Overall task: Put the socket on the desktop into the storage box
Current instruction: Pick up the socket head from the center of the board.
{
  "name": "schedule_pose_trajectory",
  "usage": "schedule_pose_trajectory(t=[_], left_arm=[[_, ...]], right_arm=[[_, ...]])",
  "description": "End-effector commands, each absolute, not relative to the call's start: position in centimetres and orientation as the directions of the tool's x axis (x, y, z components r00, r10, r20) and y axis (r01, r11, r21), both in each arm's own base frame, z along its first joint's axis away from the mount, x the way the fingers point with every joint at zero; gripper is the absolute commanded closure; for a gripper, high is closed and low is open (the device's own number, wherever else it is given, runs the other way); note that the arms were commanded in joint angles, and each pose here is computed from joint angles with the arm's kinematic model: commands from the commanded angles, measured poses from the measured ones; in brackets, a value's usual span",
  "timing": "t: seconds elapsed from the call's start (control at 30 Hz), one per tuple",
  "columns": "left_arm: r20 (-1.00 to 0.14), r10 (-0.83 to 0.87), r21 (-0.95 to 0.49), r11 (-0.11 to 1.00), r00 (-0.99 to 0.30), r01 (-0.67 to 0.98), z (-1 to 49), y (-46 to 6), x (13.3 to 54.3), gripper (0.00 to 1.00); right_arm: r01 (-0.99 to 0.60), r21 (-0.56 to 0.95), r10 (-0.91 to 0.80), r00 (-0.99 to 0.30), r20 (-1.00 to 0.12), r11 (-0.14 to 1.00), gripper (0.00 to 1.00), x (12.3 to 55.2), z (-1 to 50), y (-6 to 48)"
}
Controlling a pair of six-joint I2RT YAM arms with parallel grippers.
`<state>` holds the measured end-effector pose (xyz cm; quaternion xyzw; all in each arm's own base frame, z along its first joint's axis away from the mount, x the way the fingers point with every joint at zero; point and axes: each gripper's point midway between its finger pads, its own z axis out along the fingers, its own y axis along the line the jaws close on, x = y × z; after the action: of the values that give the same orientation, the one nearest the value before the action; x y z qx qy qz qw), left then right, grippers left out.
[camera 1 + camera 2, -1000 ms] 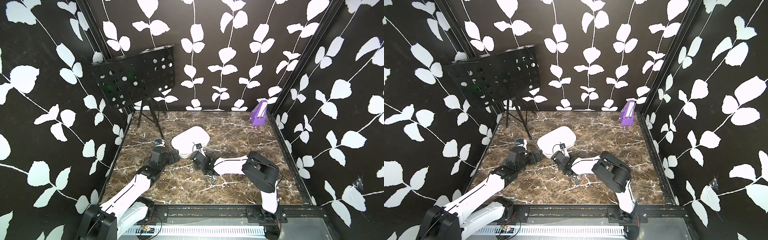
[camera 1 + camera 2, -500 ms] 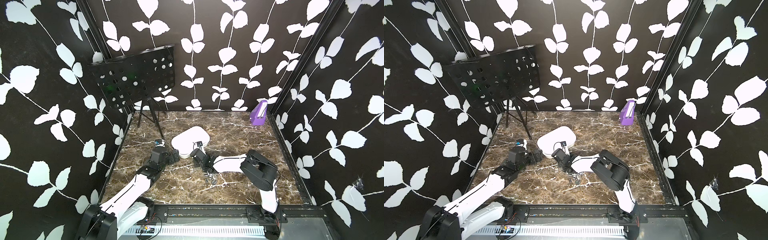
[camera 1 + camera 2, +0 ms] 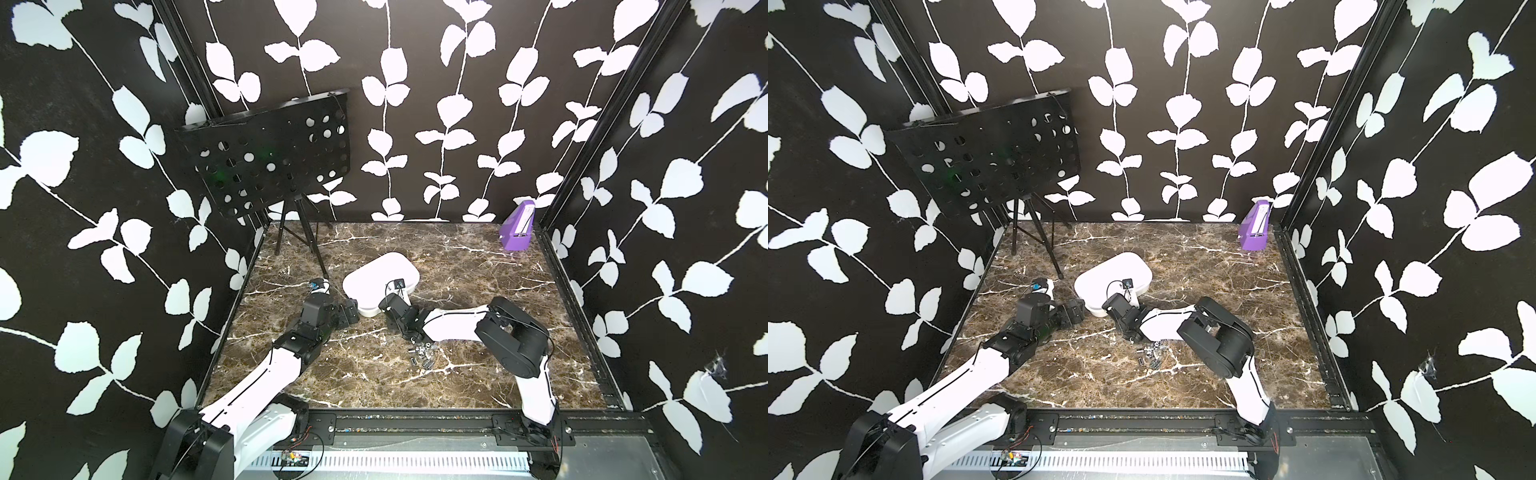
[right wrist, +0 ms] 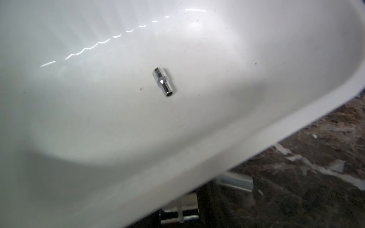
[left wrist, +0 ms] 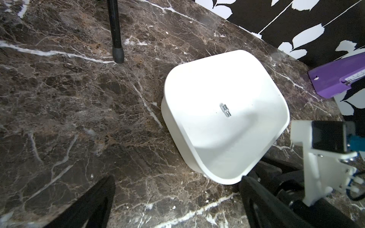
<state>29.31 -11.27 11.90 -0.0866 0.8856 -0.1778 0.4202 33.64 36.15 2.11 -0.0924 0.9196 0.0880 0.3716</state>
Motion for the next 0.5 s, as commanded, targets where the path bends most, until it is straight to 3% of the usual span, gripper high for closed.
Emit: schedule_pose_trajectory(t=[0.0,0.47], left_arm=[[-0.719,-0.312,-0.399,0.917,-0.621,0.001,12.8,-11.5,29.5,0.01],[-0.722,-0.312,-0.397,0.918,-0.618,0.001,12.9,-11.4,29.5,0.01]], right_arm=[[-0.219,0.057,-0.130,-0.747,-0.652,0.974,0.64,33.3,-0.3,35.2],[-0.249,0.066,-0.145,-0.738,-0.659,0.966,0.78,32.3,1.4,35.1]])
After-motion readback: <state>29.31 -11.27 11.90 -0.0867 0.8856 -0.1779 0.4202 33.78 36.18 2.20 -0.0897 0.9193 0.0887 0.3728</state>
